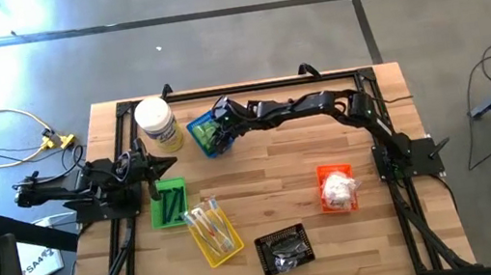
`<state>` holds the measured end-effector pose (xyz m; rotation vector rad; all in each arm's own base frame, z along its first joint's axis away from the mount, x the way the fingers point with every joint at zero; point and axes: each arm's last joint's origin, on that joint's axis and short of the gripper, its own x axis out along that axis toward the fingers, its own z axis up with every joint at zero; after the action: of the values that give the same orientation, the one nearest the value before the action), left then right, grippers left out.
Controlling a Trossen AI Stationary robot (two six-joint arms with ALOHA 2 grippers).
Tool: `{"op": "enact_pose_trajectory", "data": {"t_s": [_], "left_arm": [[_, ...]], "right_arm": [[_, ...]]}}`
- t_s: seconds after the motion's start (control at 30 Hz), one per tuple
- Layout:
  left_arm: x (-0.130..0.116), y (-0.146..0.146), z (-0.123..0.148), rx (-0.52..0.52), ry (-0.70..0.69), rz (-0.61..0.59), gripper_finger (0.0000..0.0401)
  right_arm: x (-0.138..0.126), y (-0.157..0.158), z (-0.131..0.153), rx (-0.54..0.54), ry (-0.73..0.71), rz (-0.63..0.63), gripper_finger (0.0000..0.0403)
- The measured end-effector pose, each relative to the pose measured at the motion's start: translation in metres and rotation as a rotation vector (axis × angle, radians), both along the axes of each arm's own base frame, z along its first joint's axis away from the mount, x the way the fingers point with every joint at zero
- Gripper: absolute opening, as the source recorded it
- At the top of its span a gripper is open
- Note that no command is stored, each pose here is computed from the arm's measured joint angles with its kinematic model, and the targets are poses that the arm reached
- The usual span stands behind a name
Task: Pick & Place Travel size toiletries
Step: Return to Home Position
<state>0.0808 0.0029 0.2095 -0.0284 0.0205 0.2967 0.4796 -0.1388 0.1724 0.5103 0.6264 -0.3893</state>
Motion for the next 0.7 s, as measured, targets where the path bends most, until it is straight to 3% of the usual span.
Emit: {"op": "enact_pose_trajectory", "data": {"t_s": [0.17,0.3,0.53,0.7], "left_arm": [[0.0,0.0,0.0,0.0,0.0,0.0,0.0],[0.0,0.0,0.0,0.0,0.0,-0.001,0.0],[0.0,0.0,0.0,0.0,0.0,-0.002,0.0],[0.0,0.0,-0.002,-0.019,0.017,-0.001,0.0]], "right_arm": [[-0.001,0.0,0.008,-0.011,-0.019,0.012,0.0233],[-0.006,0.001,0.035,-0.087,-0.049,0.031,0.0231],[-0.031,0.009,0.108,-0.258,-0.134,0.082,0.0214],[-0.054,0.032,0.17,-0.395,-0.26,0.16,0.017]]}}
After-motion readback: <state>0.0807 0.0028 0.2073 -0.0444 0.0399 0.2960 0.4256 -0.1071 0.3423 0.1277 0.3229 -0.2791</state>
